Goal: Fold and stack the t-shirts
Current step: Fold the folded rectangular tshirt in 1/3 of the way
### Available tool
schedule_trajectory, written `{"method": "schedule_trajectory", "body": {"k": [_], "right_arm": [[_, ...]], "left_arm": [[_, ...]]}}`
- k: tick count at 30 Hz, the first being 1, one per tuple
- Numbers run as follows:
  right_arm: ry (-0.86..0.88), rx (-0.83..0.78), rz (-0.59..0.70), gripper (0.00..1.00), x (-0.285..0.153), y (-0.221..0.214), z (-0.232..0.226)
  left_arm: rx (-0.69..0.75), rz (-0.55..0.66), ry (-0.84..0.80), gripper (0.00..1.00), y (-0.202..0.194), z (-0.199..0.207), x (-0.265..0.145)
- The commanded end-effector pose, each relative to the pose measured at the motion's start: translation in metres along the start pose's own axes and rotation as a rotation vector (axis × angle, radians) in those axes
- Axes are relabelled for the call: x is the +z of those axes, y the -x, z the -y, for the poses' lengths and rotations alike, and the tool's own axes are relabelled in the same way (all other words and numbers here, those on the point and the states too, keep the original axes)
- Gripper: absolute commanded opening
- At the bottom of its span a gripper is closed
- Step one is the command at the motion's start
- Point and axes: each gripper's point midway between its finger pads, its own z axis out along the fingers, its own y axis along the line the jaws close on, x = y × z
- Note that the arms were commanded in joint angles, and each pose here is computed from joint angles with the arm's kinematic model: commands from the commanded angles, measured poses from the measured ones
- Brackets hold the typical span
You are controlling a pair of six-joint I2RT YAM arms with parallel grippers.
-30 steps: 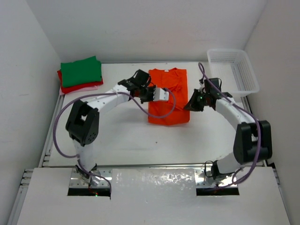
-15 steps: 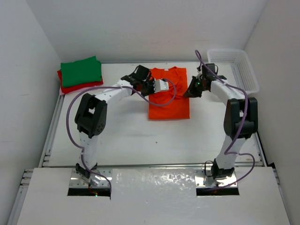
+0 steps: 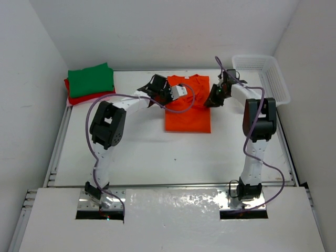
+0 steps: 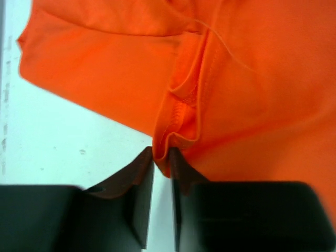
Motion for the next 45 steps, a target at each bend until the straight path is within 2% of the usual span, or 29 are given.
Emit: {"method": "schedule_trajectory", "body": {"k": [1,4,9,12,13,14,15,16,17,18,19,20,21,24,25,26,28,32,39,45], "right_arm": [[0.014,-0.059,0.120,0.24,-0.002,0.049,-0.004],[-0.017,-0.101,0.235,0.34,-0.011,0.097,-0.009],[-0.034,-0.183,0.287,0.37,-0.036,0.117,-0.020],[-0.068,-0.211,0.289,0.37,-0.047,0.100,-0.013],[-0.056,-0.235,0.323,0.37,-0.068,0.098,-0.023],[-0.062,-0.232,0.283,0.37,-0.059,0.075,-0.013],[-0.036,-0.255,0.294,0.37,-0.073,0.066,-0.025],[-0.033,-0.265,0.280,0.38,-0.075,0.056,-0.026],[-0.052,-0.247,0.218,0.40,-0.068,0.030,-0.014],[-0.060,-0.244,0.190,0.42,-0.068,0.017,-0.011],[-0.063,-0.231,0.186,0.45,-0.077,0.008,-0.012],[-0.075,-0.202,0.111,0.51,-0.071,-0.019,-0.001],[-0.075,-0.185,0.086,0.53,-0.071,-0.031,0.003],[-0.069,-0.131,0.000,0.57,-0.067,-0.071,0.014],[-0.063,-0.121,-0.020,0.58,-0.065,-0.080,0.016],[-0.056,-0.111,-0.042,0.58,-0.061,-0.091,0.021],[-0.062,-0.094,-0.060,0.58,-0.055,-0.103,0.028],[-0.049,-0.058,-0.074,0.58,-0.042,-0.114,0.034],[-0.029,-0.017,-0.103,0.58,-0.029,-0.127,0.038],[0.008,0.046,-0.127,0.55,-0.014,-0.136,0.038]], "left_arm": [[-0.065,0.031,0.182,0.20,0.007,-0.041,0.007],[-0.165,0.010,0.343,0.37,0.005,-0.084,0.005],[-0.322,0.003,0.451,0.46,-0.001,-0.133,-0.008],[-0.360,0.048,0.510,0.52,0.010,-0.158,-0.030],[-0.353,0.064,0.522,0.52,0.019,-0.166,-0.042],[-0.336,0.070,0.515,0.50,0.025,-0.167,-0.047],[-0.307,0.084,0.420,0.48,0.036,-0.153,-0.052],[-0.213,0.092,0.354,0.46,0.048,-0.143,-0.058],[-0.141,0.098,0.266,0.43,0.055,-0.126,-0.059],[-0.070,0.101,0.088,0.43,0.063,-0.085,-0.070],[0.135,0.059,-0.034,0.43,0.058,-0.047,-0.065],[0.224,0.010,-0.105,0.43,0.053,-0.019,-0.081],[0.331,-0.062,-0.209,0.43,0.023,0.017,-0.071],[0.398,-0.141,-0.376,0.49,-0.004,0.076,-0.069],[0.415,-0.140,-0.402,0.56,-0.006,0.086,-0.068],[0.429,-0.139,-0.442,0.58,-0.013,0.100,-0.068],[0.447,-0.120,-0.477,0.65,-0.008,0.116,-0.067],[0.457,-0.050,-0.505,0.67,0.002,0.138,-0.058],[0.460,-0.135,-0.424,0.67,-0.028,0.142,-0.030],[0.403,-0.139,-0.370,0.64,-0.036,0.143,-0.016]]}}
